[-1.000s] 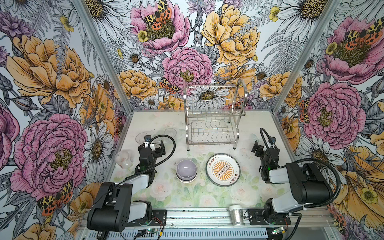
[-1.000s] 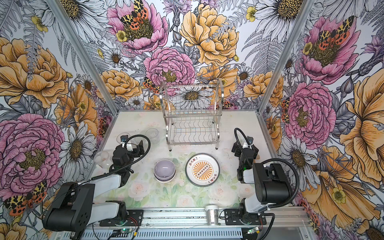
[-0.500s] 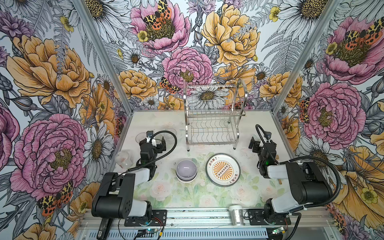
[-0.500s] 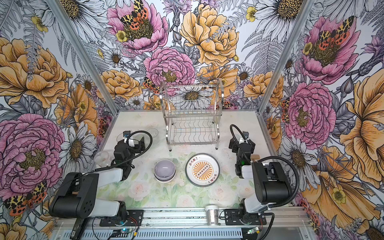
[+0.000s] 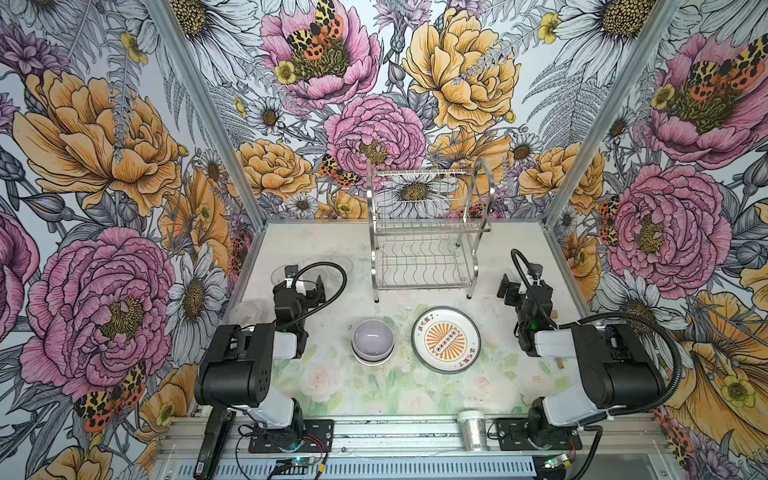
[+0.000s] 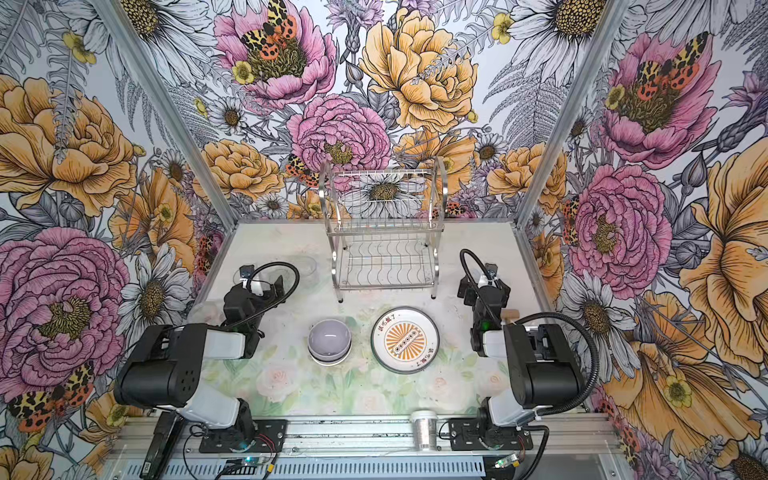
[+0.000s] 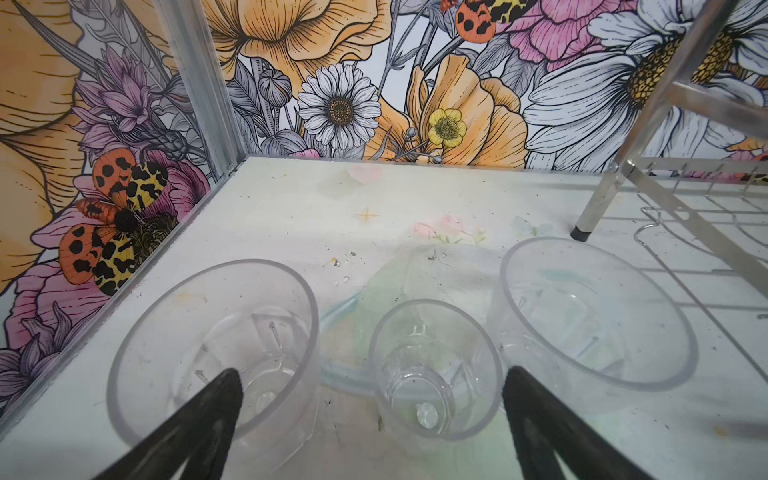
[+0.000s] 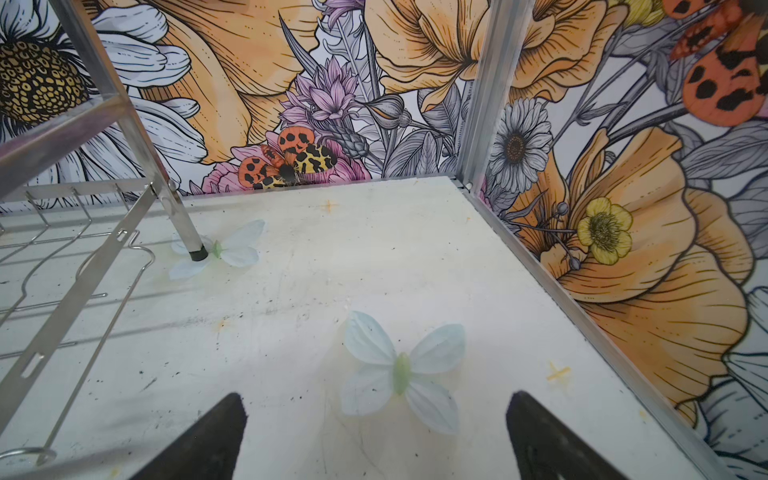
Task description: Unload the mixed dishes from the dish rack
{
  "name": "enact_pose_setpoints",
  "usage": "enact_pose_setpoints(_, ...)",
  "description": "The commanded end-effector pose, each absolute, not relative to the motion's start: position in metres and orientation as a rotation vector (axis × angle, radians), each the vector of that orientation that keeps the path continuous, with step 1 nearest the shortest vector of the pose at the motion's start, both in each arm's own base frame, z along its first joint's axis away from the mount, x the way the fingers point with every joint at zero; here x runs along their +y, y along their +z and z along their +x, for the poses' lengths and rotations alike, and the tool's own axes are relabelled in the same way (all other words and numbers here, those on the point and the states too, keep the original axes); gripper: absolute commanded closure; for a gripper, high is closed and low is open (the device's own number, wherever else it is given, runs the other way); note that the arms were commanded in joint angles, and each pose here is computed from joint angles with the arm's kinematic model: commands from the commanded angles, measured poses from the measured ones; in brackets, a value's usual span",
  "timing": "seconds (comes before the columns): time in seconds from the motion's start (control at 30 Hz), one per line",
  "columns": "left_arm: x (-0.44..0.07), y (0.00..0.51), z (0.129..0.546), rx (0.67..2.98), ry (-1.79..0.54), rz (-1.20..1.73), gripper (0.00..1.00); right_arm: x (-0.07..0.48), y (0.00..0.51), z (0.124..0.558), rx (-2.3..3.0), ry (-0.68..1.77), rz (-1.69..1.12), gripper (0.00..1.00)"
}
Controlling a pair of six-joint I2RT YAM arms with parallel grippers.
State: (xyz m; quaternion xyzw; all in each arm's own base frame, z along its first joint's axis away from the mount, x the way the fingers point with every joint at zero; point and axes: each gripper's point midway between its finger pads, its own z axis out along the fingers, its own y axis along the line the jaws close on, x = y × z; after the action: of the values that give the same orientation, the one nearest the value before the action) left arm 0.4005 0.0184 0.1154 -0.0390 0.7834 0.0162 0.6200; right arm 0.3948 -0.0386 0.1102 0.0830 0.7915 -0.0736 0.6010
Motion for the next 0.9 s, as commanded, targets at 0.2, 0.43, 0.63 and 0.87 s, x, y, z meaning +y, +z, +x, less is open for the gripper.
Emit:
enact_pose_setpoints(0.2, 0.0154, 0.1292, 0.4061, 1.753, -0.017, -0.087, 0.01, -0.0391, 0.1139, 0.3969, 1.821, -0.181, 0.190, 0.00)
enact_pose_setpoints(0.43, 0.0151, 0.1295, 0.4066, 1.752, -0.016, -0.086, 0.01, -0.0390, 0.1138, 0.3969, 1.821, -0.181, 0.189, 0.00)
enact_pose_setpoints(0.63, 0.0158, 0.1290, 0.4062, 1.754, -0.010, -0.088, 0.01, -0.0395, 0.1141, 0.3968, 1.820, -0.182, 0.191, 0.00)
enact_pose_setpoints(0.87, 0.0154, 0.1296, 0.4065, 1.752, -0.011, -0.087, 0.01, -0.0395, 0.1135, 0.3967, 1.822, -0.181, 0.191, 0.00)
